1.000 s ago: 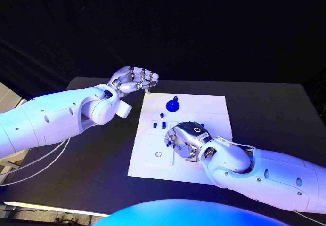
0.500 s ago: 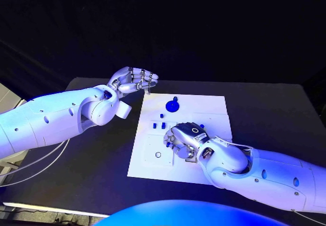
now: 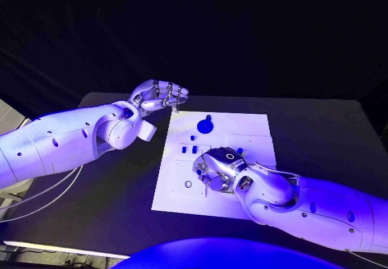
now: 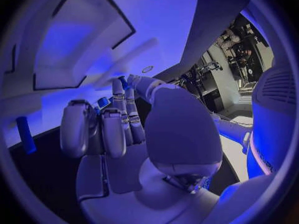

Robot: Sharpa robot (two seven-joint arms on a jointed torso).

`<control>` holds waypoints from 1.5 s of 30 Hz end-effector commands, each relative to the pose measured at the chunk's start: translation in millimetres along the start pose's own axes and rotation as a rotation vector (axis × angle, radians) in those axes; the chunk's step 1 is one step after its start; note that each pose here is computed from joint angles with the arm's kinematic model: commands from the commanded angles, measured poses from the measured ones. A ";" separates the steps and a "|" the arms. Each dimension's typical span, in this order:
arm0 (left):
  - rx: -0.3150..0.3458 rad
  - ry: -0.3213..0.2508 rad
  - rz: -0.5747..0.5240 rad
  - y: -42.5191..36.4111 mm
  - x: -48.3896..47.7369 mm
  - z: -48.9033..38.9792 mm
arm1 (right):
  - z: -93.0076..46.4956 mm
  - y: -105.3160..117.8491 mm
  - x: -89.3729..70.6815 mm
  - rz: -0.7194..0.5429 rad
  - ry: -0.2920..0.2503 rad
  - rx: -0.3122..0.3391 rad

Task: Assemble the parts on the task board

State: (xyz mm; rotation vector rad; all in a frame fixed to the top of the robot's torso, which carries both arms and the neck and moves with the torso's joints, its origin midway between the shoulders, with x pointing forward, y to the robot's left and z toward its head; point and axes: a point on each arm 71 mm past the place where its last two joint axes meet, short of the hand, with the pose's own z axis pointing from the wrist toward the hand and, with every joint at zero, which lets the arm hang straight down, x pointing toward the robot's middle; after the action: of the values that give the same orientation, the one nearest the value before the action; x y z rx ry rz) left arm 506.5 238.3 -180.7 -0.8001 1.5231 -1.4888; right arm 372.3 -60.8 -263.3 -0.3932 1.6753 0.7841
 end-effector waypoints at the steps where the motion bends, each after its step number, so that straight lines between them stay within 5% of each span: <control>1: 0.004 0.012 -0.012 -0.7 1.8 0.4 | -2.0 -1.5 3.8 -0.002 0.016 0.005; 14: 0.000 0.010 -0.011 0.0 0.1 -0.2 | -15.9 -1.7 -8.3 0.038 -0.073 0.002; 25: -0.001 0.007 -0.009 0.3 -1.7 -1.2 | -33.3 -18.5 -41.1 0.049 -0.127 0.047; 35: 0.000 0.011 -0.011 -0.2 -1.5 -2.5 | -41.6 -67.8 -79.2 -0.039 -0.021 0.168; 45: 0.000 0.014 -0.012 -0.4 -1.2 -3.0 | -45.9 -92.1 -83.5 -0.091 0.071 0.233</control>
State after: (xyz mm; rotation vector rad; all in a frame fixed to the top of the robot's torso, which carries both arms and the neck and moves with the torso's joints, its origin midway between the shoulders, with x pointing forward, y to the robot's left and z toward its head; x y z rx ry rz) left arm 505.3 243.1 -180.9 -0.8049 1.5273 -1.4811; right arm 419.5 -170.0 -199.9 -0.2926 1.7001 0.5360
